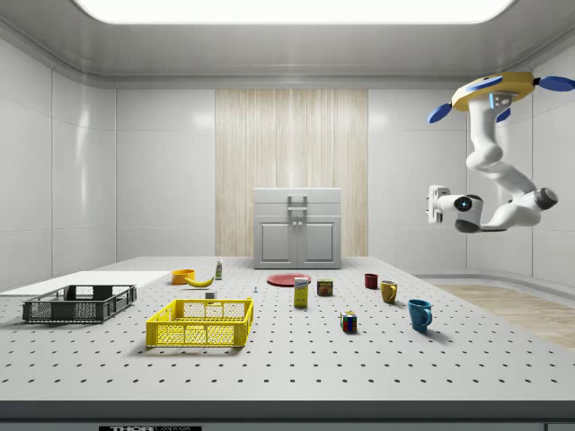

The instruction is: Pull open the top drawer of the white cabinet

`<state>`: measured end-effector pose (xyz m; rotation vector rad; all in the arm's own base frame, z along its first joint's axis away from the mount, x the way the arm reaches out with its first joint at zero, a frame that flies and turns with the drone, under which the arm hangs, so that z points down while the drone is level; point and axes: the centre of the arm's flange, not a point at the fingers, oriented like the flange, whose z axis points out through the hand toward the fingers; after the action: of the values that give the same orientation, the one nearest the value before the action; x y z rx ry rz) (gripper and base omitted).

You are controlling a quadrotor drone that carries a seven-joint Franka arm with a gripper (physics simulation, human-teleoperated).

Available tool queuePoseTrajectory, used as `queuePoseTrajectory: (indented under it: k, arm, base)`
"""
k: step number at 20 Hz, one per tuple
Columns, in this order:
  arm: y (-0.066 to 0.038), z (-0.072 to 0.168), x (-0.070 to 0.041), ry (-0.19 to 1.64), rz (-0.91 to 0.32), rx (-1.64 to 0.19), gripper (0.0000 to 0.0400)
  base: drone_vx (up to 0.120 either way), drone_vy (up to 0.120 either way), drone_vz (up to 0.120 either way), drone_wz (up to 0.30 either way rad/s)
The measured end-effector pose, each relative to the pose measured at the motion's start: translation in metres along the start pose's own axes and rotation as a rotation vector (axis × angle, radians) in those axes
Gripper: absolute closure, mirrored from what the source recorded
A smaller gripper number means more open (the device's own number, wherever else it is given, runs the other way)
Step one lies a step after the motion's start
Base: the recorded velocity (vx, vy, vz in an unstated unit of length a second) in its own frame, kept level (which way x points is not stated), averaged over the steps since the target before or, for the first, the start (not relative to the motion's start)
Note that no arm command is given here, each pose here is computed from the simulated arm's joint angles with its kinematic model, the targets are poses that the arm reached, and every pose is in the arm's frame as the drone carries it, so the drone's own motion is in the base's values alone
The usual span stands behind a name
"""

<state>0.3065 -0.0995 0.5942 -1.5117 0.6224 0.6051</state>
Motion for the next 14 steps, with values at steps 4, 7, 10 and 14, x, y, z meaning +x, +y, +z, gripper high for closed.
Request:
queuePoseTrajectory:
  k: [4,7,10,14]
  arm:
    - [0.0010,0.0000,0.0011,-0.011,0.000,0.011,0.0095]
    - [0.0014,0.0000,0.0015,-0.015,0.000,0.015,0.0095]
    - [0.0017,0.0000,0.0018,-0.017,0.000,0.017,0.0095]
    - [0.0019,0.0000,0.0020,-0.019,0.000,0.019,0.0095]
  base:
    - [0.120,-0.120,0.120,0.000]
    - [0.120,-0.120,0.120,0.000]
    - [0.120,-0.120,0.120,0.000]
    - [0.120,-0.120,0.100,0.000]
